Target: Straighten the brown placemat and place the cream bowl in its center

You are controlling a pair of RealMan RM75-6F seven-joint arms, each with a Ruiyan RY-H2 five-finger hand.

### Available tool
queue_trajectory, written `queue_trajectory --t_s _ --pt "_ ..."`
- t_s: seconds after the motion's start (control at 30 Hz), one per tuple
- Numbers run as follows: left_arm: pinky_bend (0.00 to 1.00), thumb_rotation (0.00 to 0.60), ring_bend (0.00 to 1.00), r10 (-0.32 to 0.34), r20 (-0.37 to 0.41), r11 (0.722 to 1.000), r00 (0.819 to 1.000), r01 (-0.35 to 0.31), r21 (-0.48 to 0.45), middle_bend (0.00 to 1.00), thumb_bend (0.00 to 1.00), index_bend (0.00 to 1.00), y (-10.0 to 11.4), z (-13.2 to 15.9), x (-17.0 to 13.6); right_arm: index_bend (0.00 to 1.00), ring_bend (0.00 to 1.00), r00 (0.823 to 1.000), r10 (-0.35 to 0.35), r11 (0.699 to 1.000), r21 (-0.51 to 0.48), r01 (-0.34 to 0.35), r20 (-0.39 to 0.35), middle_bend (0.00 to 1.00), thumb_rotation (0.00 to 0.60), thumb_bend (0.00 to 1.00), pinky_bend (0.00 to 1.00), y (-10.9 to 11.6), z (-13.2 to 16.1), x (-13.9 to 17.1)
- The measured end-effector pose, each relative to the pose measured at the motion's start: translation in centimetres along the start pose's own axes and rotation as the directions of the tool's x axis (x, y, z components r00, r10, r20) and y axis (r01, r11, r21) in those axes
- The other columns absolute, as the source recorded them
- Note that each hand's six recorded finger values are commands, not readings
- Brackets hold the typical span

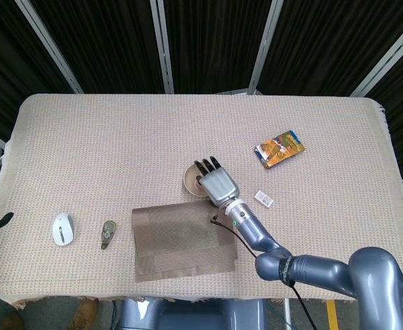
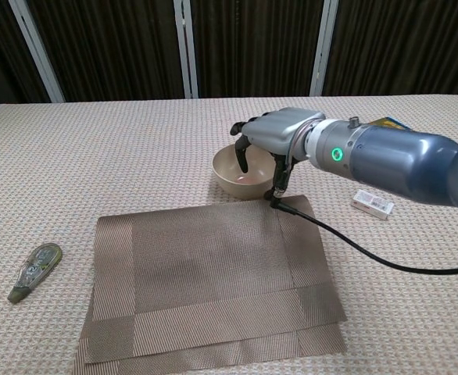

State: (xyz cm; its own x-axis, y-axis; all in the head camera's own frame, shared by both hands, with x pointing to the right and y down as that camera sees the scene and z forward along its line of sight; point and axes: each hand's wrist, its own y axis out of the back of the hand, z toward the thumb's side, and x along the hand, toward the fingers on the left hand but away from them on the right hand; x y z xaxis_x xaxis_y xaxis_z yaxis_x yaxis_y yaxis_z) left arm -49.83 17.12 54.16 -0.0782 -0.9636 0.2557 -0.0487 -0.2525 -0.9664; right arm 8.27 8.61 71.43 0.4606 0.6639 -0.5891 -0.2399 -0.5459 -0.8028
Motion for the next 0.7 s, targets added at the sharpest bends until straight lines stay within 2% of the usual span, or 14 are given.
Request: queue_trajectory --t_s 0.07,0.2,0.3,0.37,0.5,0.7 --pt "0.00 0.600 0.00 0.001 0.000 1.000 1.000 -0.001 0.000 0.00 0.00 0.00 0.0 0.0 0.0 0.56 0.00 1.000 0.004 1.000 0.004 -0.004 0.012 0.00 0.600 0.24 0.00 -0.2 0.0 -0.5" --pt "0.00 0.600 0.00 0.000 -0.003 1.000 1.000 0.000 -0.001 0.00 0.00 0.00 0.0 -0.1 0.0 0.60 0.00 1.000 0.000 1.000 -0.007 0.000 0.012 0.00 0.600 0.34 0.00 -0.3 0.3 -0.8" --pt "0.00 0.600 0.00 -0.002 -0.004 1.000 1.000 0.002 -0.003 0.00 0.00 0.00 0.0 -0.1 0.1 0.73 0.00 1.000 -0.018 0.999 -0.028 0.018 0.004 0.00 0.600 0.36 0.00 -0.1 0.4 -0.8" --pt "0.00 0.600 0.00 0.000 -0.003 1.000 1.000 0.000 -0.004 0.00 0.00 0.00 0.1 -0.1 0.1 0.77 0.00 0.999 -0.037 0.998 -0.048 0.037 0.000 0.00 0.600 0.36 0.00 0.2 0.3 -0.7" --pt "0.00 0.600 0.00 0.001 0.000 1.000 1.000 -0.001 -0.008 0.00 0.00 0.00 0.1 -0.1 0.0 0.79 0.00 0.997 -0.077 0.994 -0.078 0.077 0.003 0.00 0.600 0.36 0.00 1.2 -0.8 -0.2" --pt "0.00 0.600 0.00 0.003 0.012 1.000 1.000 -0.003 -0.014 0.00 0.00 0.00 0.2 0.3 -0.2 0.81 0.00 0.991 -0.125 0.988 -0.088 0.128 0.039 0.00 0.600 0.36 0.00 2.8 -4.2 1.5"
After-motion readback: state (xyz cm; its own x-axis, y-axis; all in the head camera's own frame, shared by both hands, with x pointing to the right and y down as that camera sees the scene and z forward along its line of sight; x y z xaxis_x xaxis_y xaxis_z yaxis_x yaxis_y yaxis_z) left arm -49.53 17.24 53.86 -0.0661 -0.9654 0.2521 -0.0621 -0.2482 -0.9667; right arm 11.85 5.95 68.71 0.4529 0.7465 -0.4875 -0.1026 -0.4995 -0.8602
